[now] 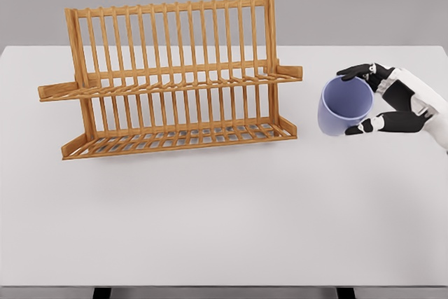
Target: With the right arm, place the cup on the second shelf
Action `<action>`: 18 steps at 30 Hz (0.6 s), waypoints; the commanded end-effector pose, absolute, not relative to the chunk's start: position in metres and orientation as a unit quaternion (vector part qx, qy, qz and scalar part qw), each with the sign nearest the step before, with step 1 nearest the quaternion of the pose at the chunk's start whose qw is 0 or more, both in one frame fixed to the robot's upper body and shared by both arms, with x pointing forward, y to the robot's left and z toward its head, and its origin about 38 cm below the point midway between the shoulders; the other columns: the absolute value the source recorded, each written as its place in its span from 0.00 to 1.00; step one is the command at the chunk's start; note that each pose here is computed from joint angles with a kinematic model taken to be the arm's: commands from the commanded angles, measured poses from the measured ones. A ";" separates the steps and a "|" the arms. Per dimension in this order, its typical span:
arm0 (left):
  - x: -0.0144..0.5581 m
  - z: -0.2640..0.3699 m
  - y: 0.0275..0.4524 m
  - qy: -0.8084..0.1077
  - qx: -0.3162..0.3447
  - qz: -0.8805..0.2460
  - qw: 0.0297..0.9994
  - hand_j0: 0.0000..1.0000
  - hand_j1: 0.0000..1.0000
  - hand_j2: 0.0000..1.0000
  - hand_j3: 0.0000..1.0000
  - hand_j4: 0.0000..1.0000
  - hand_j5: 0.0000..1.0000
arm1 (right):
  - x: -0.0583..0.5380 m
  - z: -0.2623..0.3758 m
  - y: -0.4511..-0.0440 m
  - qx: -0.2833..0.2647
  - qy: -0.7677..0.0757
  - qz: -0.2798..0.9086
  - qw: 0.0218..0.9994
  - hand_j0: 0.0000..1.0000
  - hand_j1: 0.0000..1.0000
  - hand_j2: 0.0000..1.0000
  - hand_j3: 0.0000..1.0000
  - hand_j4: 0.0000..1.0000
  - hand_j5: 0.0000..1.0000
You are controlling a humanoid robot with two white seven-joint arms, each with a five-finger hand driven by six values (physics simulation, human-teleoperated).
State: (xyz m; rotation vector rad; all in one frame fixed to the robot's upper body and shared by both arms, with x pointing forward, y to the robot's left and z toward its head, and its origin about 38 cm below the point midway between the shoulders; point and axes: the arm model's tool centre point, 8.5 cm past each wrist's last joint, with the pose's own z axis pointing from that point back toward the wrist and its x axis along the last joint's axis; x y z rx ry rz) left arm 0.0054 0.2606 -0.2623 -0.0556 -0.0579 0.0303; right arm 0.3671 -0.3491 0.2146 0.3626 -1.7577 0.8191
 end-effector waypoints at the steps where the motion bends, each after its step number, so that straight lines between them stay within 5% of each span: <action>1: 0.006 -0.262 0.261 -0.030 -0.028 0.016 0.999 1.00 1.00 1.00 1.00 1.00 1.00 | 0.367 0.216 -0.349 0.155 -0.744 0.345 0.551 0.60 0.60 0.60 0.60 0.60 0.60; 18: 0.005 -0.262 0.261 -0.029 -0.028 0.015 0.999 1.00 1.00 1.00 1.00 1.00 1.00 | 0.387 0.258 -0.346 0.137 -0.771 0.357 0.509 0.59 0.59 0.59 0.59 0.59 0.59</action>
